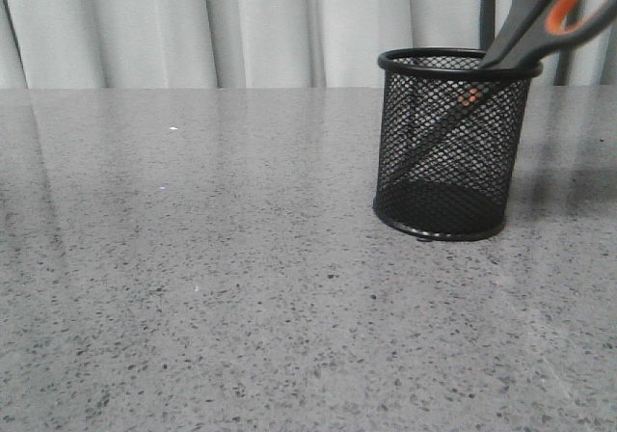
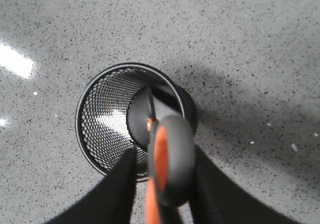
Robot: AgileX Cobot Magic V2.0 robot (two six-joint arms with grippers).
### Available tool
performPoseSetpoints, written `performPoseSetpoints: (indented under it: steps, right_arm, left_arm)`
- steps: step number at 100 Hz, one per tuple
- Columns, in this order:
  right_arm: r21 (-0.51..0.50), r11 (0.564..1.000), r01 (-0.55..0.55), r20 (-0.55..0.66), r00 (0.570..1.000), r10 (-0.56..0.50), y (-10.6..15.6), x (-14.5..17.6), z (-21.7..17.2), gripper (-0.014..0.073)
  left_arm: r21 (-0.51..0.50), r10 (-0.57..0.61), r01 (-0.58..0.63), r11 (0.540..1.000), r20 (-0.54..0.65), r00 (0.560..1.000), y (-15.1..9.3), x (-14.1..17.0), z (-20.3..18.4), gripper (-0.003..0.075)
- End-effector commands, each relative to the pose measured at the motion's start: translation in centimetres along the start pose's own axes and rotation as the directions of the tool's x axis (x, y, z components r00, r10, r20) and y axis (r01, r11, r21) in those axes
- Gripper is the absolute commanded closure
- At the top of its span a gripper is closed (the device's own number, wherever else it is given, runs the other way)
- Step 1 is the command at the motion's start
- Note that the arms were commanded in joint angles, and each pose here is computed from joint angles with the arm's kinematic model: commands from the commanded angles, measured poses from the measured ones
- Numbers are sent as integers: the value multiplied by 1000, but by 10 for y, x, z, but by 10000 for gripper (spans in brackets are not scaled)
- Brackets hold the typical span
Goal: Put scissors into bucket
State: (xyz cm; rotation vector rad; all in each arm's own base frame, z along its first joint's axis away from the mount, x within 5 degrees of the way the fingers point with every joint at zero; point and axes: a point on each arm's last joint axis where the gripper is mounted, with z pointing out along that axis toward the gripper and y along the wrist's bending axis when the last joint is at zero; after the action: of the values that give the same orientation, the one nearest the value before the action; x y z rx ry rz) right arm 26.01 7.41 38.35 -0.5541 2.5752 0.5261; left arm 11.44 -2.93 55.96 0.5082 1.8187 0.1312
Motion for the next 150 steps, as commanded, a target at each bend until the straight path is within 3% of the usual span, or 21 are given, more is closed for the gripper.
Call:
performPoseSetpoints:
  steps: [1,28,51,67,81,89,98,111,126,150]
  right_arm:
    - [-28,999,24,31,999,-23,11,0,-19,295]
    - [132,986,103,133,984,-120,17,-5,-61,295]
    - [197,972,126,319,929,-186,33,-2,-102,302]
    - [220,967,128,398,893,-209,42,3,-119,387]
    - [230,965,126,470,854,-224,49,8,-132,568]
    - [231,966,121,526,819,-228,53,11,-139,671]
    - [222,970,103,596,773,-218,56,17,-141,662]
    - [238,970,48,694,690,-204,52,32,-134,662]
    - [269,963,-26,783,589,-203,43,59,-119,662]
    - [298,947,-119,852,480,-208,29,114,-87,662]
  left_arm:
    - [-23,-16,18,1000,83,996,4,-8,-5,209]
    - [-23,-16,18,1000,83,996,4,-8,-5,209]
    - [-29,-14,16,999,82,997,4,-8,-5,216]
    - [-29,-14,16,999,82,997,4,-8,-5,332]
    - [-29,-14,16,999,82,997,4,-8,-5,507]
    - [-22,-16,17,1000,79,997,4,-8,-4,625]
    - [-1,-25,25,1000,69,997,1,-6,-1,743]
    - [40,-41,38,998,92,995,-7,1,3,741]
    - [52,-102,93,994,203,974,-15,18,4,741]
    - [72,-108,88,994,369,923,-42,88,9,741]
